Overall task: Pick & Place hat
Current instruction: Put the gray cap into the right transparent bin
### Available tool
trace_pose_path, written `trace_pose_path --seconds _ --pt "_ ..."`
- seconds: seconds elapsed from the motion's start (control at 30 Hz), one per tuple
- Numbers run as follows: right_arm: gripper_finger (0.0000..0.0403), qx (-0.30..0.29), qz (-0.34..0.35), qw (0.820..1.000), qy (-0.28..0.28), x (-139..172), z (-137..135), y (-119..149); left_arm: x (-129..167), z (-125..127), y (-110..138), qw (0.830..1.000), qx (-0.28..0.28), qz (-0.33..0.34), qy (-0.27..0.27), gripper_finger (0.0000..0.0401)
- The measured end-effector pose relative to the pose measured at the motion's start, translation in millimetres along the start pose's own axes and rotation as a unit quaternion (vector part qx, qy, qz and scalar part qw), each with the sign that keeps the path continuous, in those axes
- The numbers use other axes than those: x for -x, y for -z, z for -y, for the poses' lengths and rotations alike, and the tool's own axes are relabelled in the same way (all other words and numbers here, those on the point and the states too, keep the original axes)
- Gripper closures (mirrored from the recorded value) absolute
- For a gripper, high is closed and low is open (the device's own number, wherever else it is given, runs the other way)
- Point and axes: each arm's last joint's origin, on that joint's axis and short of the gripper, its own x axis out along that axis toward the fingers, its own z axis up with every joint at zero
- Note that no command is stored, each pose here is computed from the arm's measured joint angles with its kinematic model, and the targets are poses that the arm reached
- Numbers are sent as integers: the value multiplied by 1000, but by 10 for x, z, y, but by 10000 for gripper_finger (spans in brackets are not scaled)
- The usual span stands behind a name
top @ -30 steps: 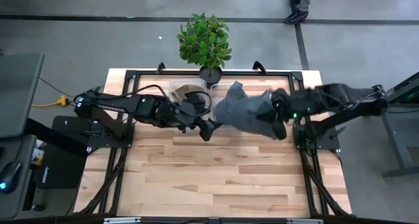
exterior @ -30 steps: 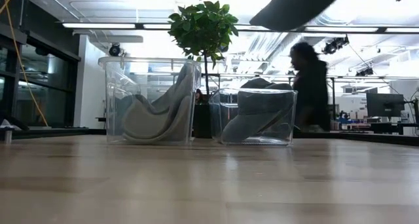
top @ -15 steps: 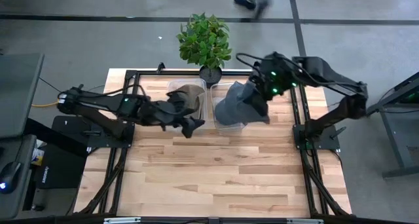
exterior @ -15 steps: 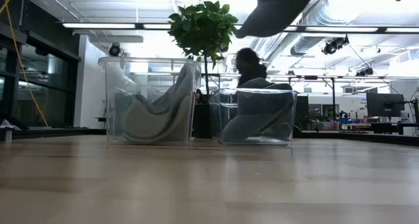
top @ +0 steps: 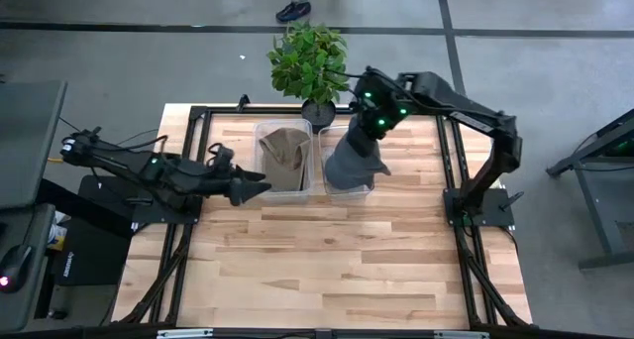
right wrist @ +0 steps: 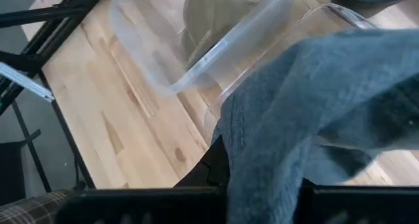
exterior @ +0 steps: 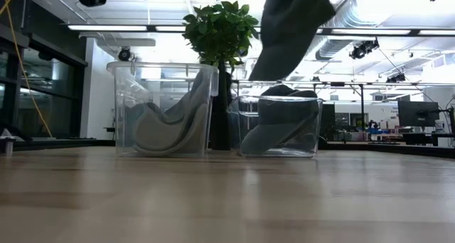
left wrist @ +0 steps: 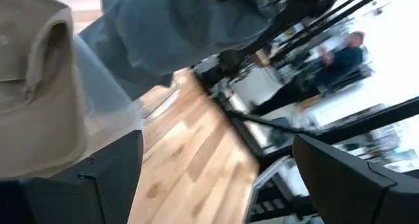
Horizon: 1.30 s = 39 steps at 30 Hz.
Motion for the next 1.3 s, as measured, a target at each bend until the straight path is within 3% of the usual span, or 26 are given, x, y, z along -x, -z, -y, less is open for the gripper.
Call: trace_pose_path --seconds 0.33,0.73,1.1,1.3 --pt "400 -23 -26 999 28 -455 129 -202 329 -277 46 999 22 3 38 52" --pt "400 -57 -45 996 48 -733 202 -282 447 -544 111 998 34 5 49 52" --pt "400 -73 -73 993 59 -1083 227 -324 530 -607 95 998 34 -4 59 52" --pt "401 -91 -66 991 70 -1122 238 -338 529 -605 101 997 31 -12 63 52"
